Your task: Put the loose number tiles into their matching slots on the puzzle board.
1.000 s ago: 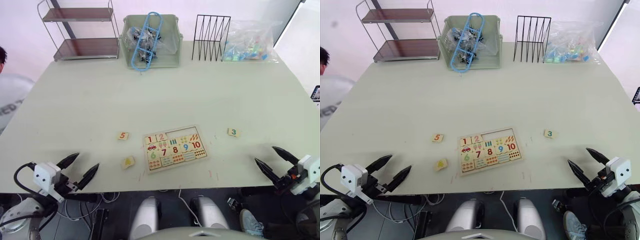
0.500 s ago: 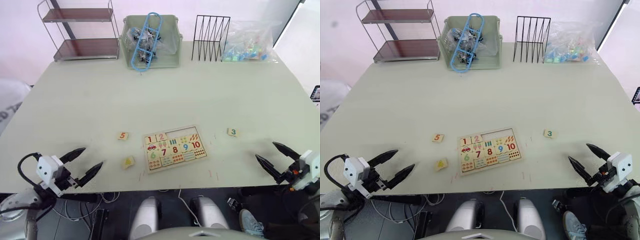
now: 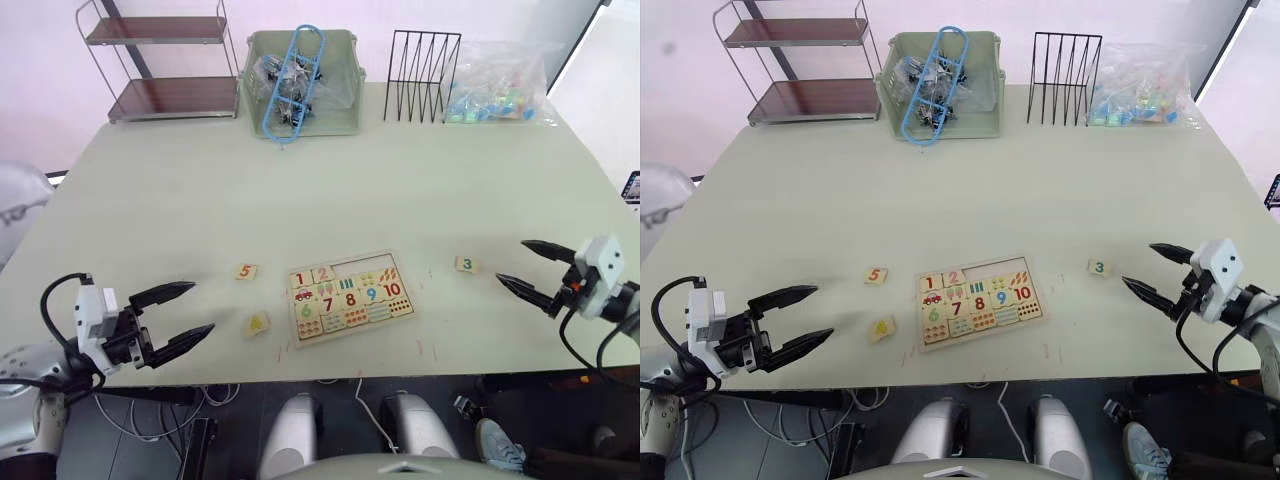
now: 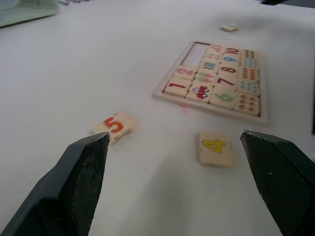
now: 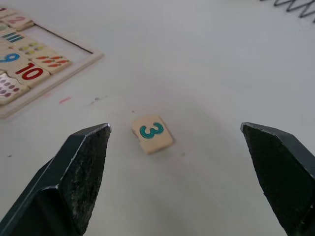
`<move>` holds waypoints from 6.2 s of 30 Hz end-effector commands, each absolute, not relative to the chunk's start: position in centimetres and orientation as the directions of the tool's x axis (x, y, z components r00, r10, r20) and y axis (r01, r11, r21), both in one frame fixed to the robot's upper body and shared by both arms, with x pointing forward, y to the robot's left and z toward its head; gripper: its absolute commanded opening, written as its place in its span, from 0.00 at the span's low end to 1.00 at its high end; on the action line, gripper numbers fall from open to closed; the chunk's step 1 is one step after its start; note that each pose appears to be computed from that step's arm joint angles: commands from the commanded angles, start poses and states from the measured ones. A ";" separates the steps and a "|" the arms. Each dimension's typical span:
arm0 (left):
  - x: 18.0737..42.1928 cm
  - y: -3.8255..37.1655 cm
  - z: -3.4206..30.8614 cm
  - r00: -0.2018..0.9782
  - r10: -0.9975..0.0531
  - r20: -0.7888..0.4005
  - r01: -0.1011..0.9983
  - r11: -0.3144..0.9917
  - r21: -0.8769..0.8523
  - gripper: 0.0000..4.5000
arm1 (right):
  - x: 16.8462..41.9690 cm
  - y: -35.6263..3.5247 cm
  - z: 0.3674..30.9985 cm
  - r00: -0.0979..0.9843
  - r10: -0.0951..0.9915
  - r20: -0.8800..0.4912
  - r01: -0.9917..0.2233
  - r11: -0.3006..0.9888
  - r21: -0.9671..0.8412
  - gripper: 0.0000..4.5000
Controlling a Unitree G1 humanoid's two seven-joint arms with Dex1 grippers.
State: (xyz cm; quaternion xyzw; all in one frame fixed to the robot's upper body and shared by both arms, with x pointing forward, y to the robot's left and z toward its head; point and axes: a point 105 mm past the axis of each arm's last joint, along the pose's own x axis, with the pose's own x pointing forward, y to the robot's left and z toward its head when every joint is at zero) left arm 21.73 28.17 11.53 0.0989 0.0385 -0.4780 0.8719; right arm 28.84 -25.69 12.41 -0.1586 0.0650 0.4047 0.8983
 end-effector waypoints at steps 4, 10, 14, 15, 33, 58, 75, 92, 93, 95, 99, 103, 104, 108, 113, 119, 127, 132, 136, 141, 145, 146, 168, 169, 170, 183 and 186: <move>22.1 27.6 12.6 0.484 -0.864 -0.141 0.873 0.465 0.148 1.00 | 30.2 -24.6 12.5 0.541 0.755 -0.370 -0.841 0.496 -0.217 0.99; 22.4 26.8 12.6 0.464 -0.876 -0.131 0.883 0.446 0.145 1.00 | 31.3 -24.6 11.1 0.483 0.750 -0.453 -0.874 0.447 -0.191 0.99; 22.3 26.6 12.8 0.454 -0.881 -0.134 0.888 0.434 0.152 1.00 | 31.9 -24.5 9.9 0.441 0.745 -0.500 -0.893 0.421 -0.159 0.99; 22.2 26.6 12.9 0.453 -0.881 -0.134 0.888 0.433 0.152 1.00 | 32.2 -24.3 9.9 0.440 0.750 -0.493 -0.894 0.419 -0.161 0.99; 21.5 27.3 12.9 0.445 -0.882 -0.154 0.893 0.426 0.144 1.00 | 33.3 -23.1 8.8 0.408 0.787 -0.463 -0.913 0.361 -0.191 0.56; 20.2 28.1 12.5 0.404 -0.903 -0.148 0.912 0.386 0.139 1.00 | 31.7 -19.7 13.7 0.332 0.814 -0.477 -0.941 0.248 -0.232 0.19; 19.3 26.6 13.2 0.325 -0.935 -0.143 0.941 0.306 0.141 1.00 | 32.3 -13.6 17.0 0.241 0.795 -0.557 -0.957 0.100 -0.273 0.19; 19.1 26.1 13.3 0.386 -0.915 -0.119 0.917 0.367 0.157 1.00 | 33.3 -4.8 16.8 0.134 0.636 -0.760 -0.943 -0.155 -0.295 0.19; 19.1 26.1 13.3 0.391 -0.913 -0.118 0.915 0.371 0.157 1.00 | 33.1 -4.3 16.9 0.121 0.629 -0.768 -0.945 -0.163 -0.282 0.19; 18.9 26.1 13.3 0.397 -0.910 -0.120 0.913 0.378 0.156 1.00 | 32.9 -3.4 16.9 0.111 0.615 -0.781 -0.950 -0.166 -0.265 0.19; 18.8 26.2 13.2 0.417 -0.901 -0.122 0.904 0.397 0.157 1.00 | 32.9 -1.5 16.8 0.138 0.591 -0.795 -0.951 -0.146 -0.274 0.19; 18.6 26.1 13.2 0.426 -0.897 -0.117 0.900 0.407 0.157 1.00 | 32.9 -0.2 16.6 0.157 0.578 -0.801 -0.950 -0.135 -0.283 0.19; 18.6 26.0 13.2 0.428 -0.896 -0.116 0.899 0.409 0.156 1.00 | 32.8 0.0 16.5 0.159 0.573 -0.804 -0.950 -0.134 -0.283 0.19; 18.6 26.0 13.1 0.436 -0.893 -0.114 0.896 0.417 0.155 1.00 | 32.6 0.6 16.1 0.160 0.551 -0.819 -0.950 -0.139 -0.278 0.19; 18.6 26.1 13.1 0.441 -0.891 -0.112 0.893 0.422 0.156 1.00 | 32.5 1.1 15.5 0.162 0.523 -0.837 -0.952 -0.140 -0.271 0.19; 18.6 26.1 13.1 0.443 -0.890 -0.111 0.892 0.424 0.157 1.00 | 32.4 1.3 14.8 0.157 0.492 -0.856 -0.950 -0.160 -0.266 0.19; 18.5 26.2 13.1 0.441 -0.891 -0.111 0.893 0.423 0.155 1.00 | 32.7 1.5 14.4 0.163 0.479 -0.862 -0.949 -0.163 -0.270 0.19; 18.4 26.3 13.0 0.442 -0.890 -0.111 0.892 0.424 0.154 1.00 | 33.0 1.6 14.3 0.168 0.478 -0.862 -0.949 -0.157 -0.272 0.19; 18.3 26.4 13.0 0.443 -0.890 -0.112 0.892 0.425 0.153 1.00 | 33.0 1.7 14.2 0.165 0.479 -0.862 -0.950 -0.157 -0.269 0.19; 18.2 26.5 12.8 0.444 -0.889 -0.112 0.892 0.426 0.150 1.00 | 33.1 1.8 14.0 0.161 0.479 -0.863 -0.951 -0.160 -0.266 0.19; 18.1 26.6 12.7 0.443 -0.889 -0.113 0.893 0.426 0.147 1.00 | 33.1 1.9 13.8 0.159 0.483 -0.861 -0.950 -0.162 -0.266 0.19; 18.1 26.6 12.6 0.443 -0.889 -0.113 0.893 0.426 0.146 1.00 | 33.1 2.0 13.8 0.158 0.485 -0.860 -0.950 -0.163 -0.266 0.19; 17.7 27.2 12.0 0.444 -0.888 -0.120 0.893 0.428 0.138 1.00 | 32.7 2.4 13.4 0.127 0.499 -0.857 -0.947 -0.195 -0.254 0.19; 17.7 27.2 12.0 0.444 -0.888 -0.120 0.893 0.428 0.137 1.00 | 32.7 2.4 13.3 0.126 0.499 -0.858 -0.947 -0.197 -0.254 0.19; 17.6 27.2 12.0 0.444 -0.888 -0.121 0.893 0.428 0.137 1.00 | 32.7 2.4 13.3 0.125 0.499 -0.857 -0.947 -0.198 -0.254 0.19; 17.7 27.6 11.8 0.446 -0.887 -0.122 0.892 0.430 0.138 1.00 | 33.0 2.2 13.9 0.126 0.528 -0.840 -0.946 -0.191 -0.262 1.00; 17.7 27.6 11.7 0.445 -0.887 -0.121 0.893 0.429 0.138 1.00 | 33.1 2.2 14.4 0.121 0.559 -0.820 -0.949 -0.178 -0.261 1.00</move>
